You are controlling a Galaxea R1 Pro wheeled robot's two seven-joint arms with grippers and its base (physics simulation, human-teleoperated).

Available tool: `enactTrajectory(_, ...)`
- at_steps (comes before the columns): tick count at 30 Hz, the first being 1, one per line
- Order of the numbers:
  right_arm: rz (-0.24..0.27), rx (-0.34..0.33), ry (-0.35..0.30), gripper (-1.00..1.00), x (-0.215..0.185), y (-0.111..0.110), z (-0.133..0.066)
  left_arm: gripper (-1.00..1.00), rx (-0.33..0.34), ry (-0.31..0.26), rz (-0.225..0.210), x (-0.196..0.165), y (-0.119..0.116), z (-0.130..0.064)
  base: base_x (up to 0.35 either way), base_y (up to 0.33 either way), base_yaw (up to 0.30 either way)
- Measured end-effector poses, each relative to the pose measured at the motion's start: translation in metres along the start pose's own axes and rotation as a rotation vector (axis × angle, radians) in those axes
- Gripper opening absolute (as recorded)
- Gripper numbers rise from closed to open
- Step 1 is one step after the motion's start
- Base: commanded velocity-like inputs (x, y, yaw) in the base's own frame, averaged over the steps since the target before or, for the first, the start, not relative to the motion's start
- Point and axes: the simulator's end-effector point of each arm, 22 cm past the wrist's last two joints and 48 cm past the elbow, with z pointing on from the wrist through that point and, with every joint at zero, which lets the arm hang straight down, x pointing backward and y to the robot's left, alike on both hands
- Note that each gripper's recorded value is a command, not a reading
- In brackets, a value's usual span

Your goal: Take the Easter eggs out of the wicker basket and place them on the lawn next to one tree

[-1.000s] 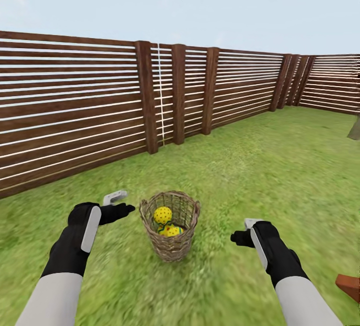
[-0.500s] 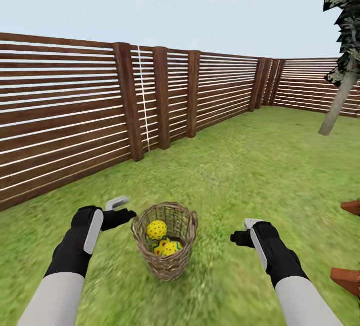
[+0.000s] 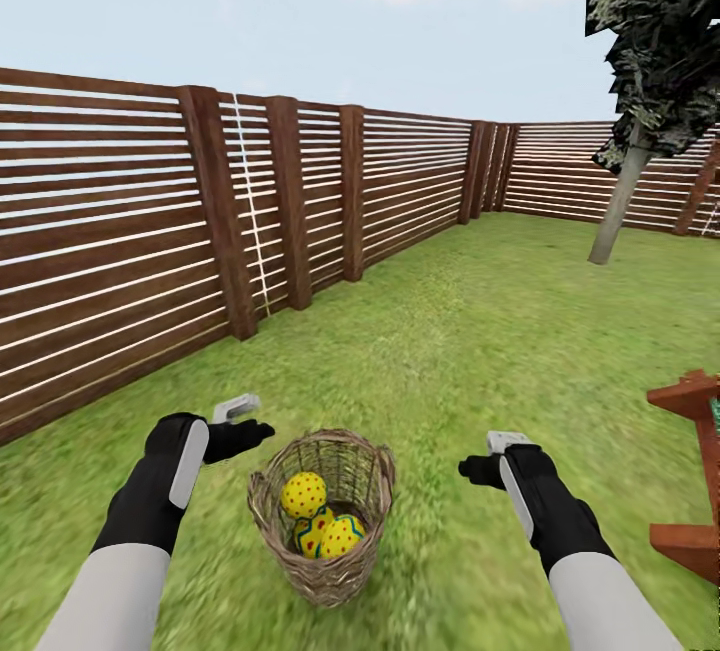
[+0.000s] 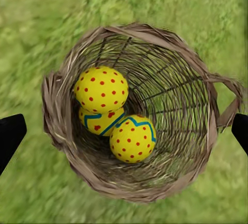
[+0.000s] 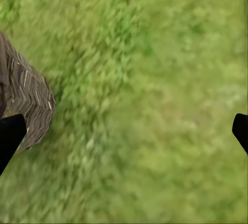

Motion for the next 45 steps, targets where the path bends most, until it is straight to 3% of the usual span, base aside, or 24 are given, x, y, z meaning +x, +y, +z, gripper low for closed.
enactTrajectory(4, -0.004, -0.003, -0.076, 1.0, -0.015, 0.002, 0.001, 1.0, -0.003, 0.021, -0.004, 0.008, 0.002, 0.004, 0.261, 0.182, -0.136)
enactTrajectory(8, -0.011, -0.003, -0.127, 1.0, -0.02, 0.004, 0.005, 1.0, -0.006, 0.096, -0.018, 0.037, 0.004, 0.02, 0.27, 0.057, -0.022)
enactTrajectory(17, -0.023, -0.008, -0.15, 1.0, 0.017, 0.006, 0.037, 1.0, 0.017, 0.138, -0.026, 0.055, -0.011, 0.028, 0.034, 0.004, -0.001)
enactTrajectory(27, -0.028, -0.004, -0.163, 1.0, 0.021, 0.003, 0.041, 1.0, -0.005, 0.134, -0.018, 0.053, -0.002, 0.027, 0.0, 0.0, 0.0)
enactTrajectory(30, -0.031, -0.004, -0.164, 1.0, 0.021, 0.005, 0.041, 1.0, -0.045, 0.136, -0.014, 0.053, 0.008, 0.027, 0.0, 0.0, 0.0)
enactTrajectory(34, -0.027, 0.004, -0.172, 1.0, 0.016, -0.001, 0.04, 1.0, -0.232, 0.139, -0.005, 0.054, 0.046, 0.022, 0.0, 0.0, 0.0)
enactTrajectory(36, -0.024, 0.006, -0.177, 1.0, 0.014, -0.004, 0.039, 1.0, -0.261, 0.136, -0.004, 0.054, 0.048, 0.021, 0.0, 0.0, 0.0)
enactTrajectory(40, -0.021, 0.016, -0.214, 1.0, -0.003, -0.011, 0.032, 1.0, -0.245, 0.129, 0.003, 0.053, 0.036, 0.021, 0.0, 0.0, 0.0)
enactTrajectory(45, -0.021, 0.022, -0.261, 1.0, -0.024, -0.015, 0.022, 1.0, -0.213, 0.134, 0.082, 0.055, 0.012, 0.024, 0.0, 0.0, 0.0)
